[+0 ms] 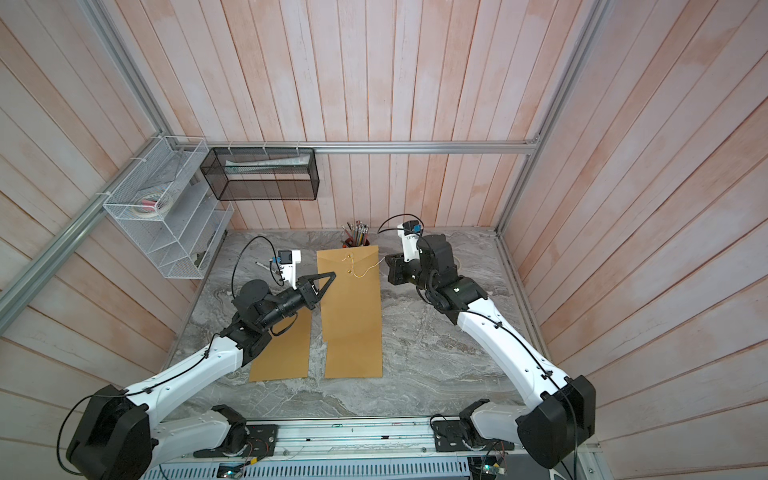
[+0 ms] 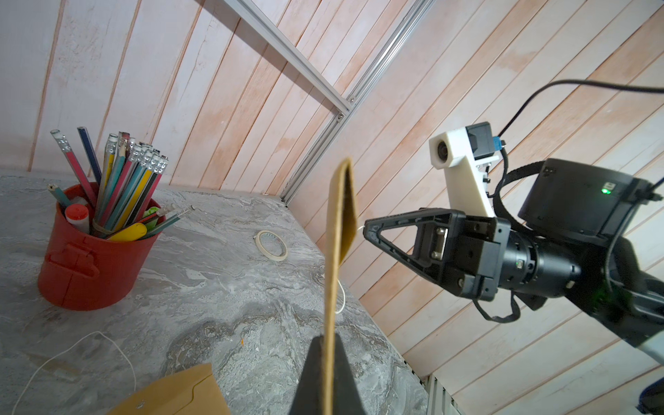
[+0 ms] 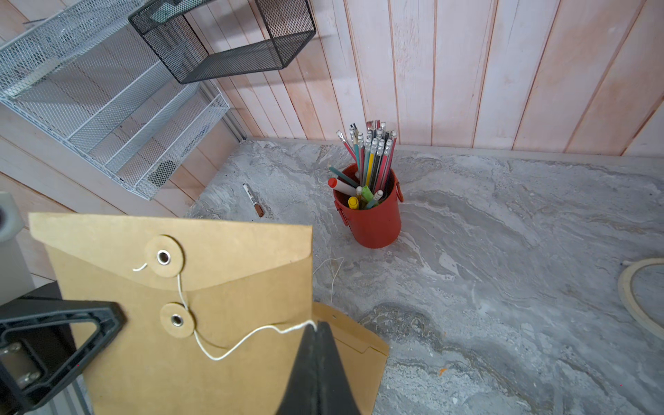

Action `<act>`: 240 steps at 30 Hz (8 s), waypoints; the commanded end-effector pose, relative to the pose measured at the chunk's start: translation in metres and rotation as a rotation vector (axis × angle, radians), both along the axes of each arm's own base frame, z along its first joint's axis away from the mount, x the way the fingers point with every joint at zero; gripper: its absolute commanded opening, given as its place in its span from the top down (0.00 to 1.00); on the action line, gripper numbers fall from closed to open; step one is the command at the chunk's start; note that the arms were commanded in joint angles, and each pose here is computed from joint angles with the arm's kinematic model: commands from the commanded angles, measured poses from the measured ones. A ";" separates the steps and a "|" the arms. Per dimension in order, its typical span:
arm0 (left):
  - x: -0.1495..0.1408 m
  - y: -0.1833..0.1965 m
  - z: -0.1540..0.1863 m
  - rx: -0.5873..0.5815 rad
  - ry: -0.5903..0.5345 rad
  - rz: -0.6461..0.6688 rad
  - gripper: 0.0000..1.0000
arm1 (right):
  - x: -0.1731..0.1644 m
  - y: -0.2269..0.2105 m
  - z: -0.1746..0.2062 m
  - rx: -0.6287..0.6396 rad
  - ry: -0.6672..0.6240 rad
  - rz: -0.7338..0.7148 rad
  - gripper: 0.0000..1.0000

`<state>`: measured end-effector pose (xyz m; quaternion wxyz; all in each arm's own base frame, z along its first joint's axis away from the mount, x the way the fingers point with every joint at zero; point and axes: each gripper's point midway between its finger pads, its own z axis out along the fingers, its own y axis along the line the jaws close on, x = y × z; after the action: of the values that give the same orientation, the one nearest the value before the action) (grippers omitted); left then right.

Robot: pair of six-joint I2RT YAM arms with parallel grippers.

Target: Open the file bag

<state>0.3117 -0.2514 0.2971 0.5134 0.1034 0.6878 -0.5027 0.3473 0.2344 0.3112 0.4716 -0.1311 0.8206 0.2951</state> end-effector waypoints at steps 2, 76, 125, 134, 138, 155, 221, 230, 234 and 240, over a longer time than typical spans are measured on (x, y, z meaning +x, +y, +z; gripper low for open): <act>-0.009 -0.002 -0.002 0.019 -0.019 -0.020 1.00 | 0.007 0.001 0.013 -0.015 -0.026 0.004 1.00; 0.015 -0.013 -0.017 -0.004 0.042 0.067 1.00 | -0.030 0.132 0.079 0.062 -0.146 0.333 1.00; 0.043 0.041 0.029 -0.105 -0.041 0.263 1.00 | -0.064 0.083 -0.060 0.035 0.153 0.194 1.00; 0.041 0.050 0.030 -0.118 -0.045 0.297 1.00 | -0.064 0.080 -0.070 0.024 0.172 0.181 1.00; 0.040 0.054 0.030 -0.125 -0.048 0.310 1.00 | -0.063 0.077 -0.072 0.021 0.175 0.171 1.00; 0.035 0.066 0.023 -0.132 -0.040 0.336 1.00 | -0.047 0.037 -0.083 0.002 0.193 0.070 1.00; -0.010 -0.013 -0.019 0.056 -0.019 -0.054 1.00 | 0.008 -0.007 0.040 -0.006 -0.059 -0.002 1.00; -0.008 -0.017 -0.029 0.062 0.001 -0.059 1.00 | 0.010 0.013 0.069 0.007 -0.111 0.051 1.00; -0.007 -0.019 -0.032 0.059 0.010 -0.065 1.00 | 0.010 0.023 0.082 0.008 -0.132 0.072 1.00; -0.008 -0.021 -0.039 0.054 0.027 -0.066 1.00 | 0.008 0.038 0.100 0.007 -0.166 0.109 1.00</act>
<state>0.3062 -0.2699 0.2611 0.4849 0.1313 0.7078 -0.4966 0.3597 0.2642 0.4023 0.5216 -0.1787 0.7748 0.3092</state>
